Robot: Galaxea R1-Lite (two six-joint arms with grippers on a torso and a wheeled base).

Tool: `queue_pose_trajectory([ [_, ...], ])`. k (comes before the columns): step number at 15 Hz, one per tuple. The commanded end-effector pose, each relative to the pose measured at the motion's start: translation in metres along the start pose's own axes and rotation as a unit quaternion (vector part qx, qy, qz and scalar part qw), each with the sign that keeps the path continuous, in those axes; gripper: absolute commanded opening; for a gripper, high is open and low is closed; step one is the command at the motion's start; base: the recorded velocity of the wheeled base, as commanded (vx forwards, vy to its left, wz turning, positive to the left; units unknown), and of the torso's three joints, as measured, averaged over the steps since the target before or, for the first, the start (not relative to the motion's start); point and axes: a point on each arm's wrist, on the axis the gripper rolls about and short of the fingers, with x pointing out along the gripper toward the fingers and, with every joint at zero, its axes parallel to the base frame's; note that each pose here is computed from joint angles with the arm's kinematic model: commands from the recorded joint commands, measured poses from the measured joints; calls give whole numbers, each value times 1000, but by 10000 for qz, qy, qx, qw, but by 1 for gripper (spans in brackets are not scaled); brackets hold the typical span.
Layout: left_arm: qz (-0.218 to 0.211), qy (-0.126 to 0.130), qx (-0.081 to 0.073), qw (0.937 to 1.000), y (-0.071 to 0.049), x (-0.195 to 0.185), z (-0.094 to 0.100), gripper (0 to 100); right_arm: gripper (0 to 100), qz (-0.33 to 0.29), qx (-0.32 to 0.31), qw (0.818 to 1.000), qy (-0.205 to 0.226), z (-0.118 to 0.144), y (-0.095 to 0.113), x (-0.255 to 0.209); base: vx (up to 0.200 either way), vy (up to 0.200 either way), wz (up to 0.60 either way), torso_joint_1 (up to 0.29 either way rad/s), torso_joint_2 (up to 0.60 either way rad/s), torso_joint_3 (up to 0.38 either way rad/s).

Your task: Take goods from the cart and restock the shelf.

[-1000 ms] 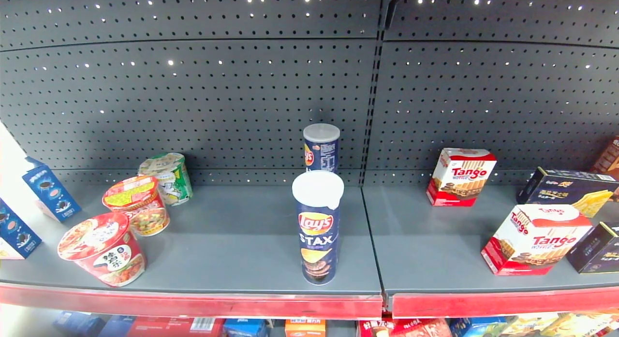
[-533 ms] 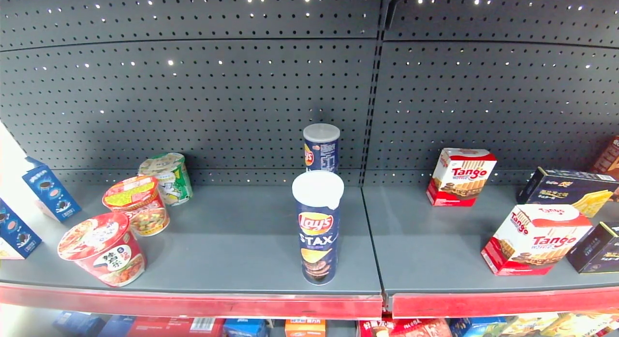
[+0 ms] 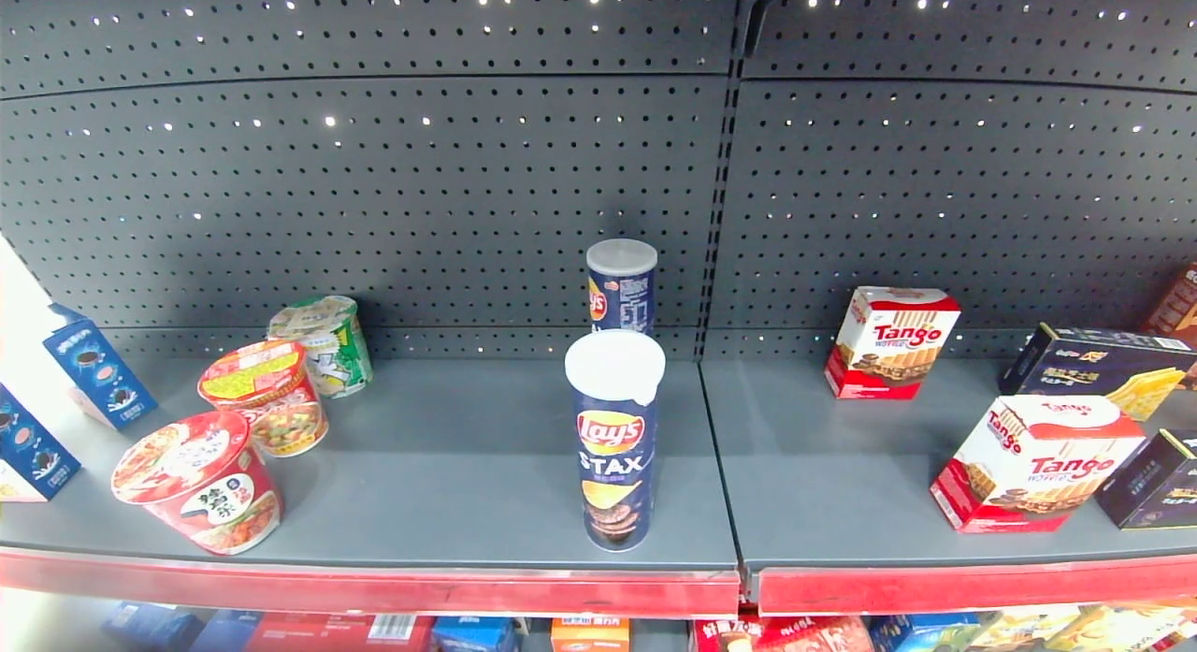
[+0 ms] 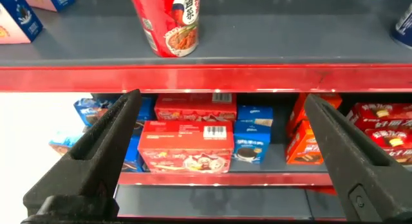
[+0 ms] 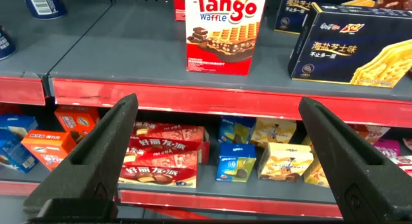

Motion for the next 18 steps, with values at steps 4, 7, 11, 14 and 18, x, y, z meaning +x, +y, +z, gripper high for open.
queue_pose_trajectory([
  [4, -22, 6, -11, 10000, 0, 0, 1, 100, 100, 9, 8, 10000, 1, 0, 0, 0, 0, 0, 0, 0, 0, 0],
  [7, -68, 21, -93, 9999, 0, 0, 1, 100, 100, -6, 8, 10000, 2, 0, 0, 0, 0, 0, 0, 0, 0, 0],
  [11, -68, 22, -140, 9999, 0, 0, 1, 100, 100, -6, 8, 10000, 2, 0, 0, 0, 0, 0, 0, 0, 0, 0],
  [14, -121, 23, -132, 9998, -1, 0, 1, 100, 100, 2, 8, 10000, 1, 0, 0, 0, 0, 0, 0, 0, 0, 0],
  [18, -152, -11, 112, 9998, -1, 0, 1, 100, 100, -6, 8, 10000, 2, 0, 0, 0, 0, 0, 0, 0, 0, 0],
])
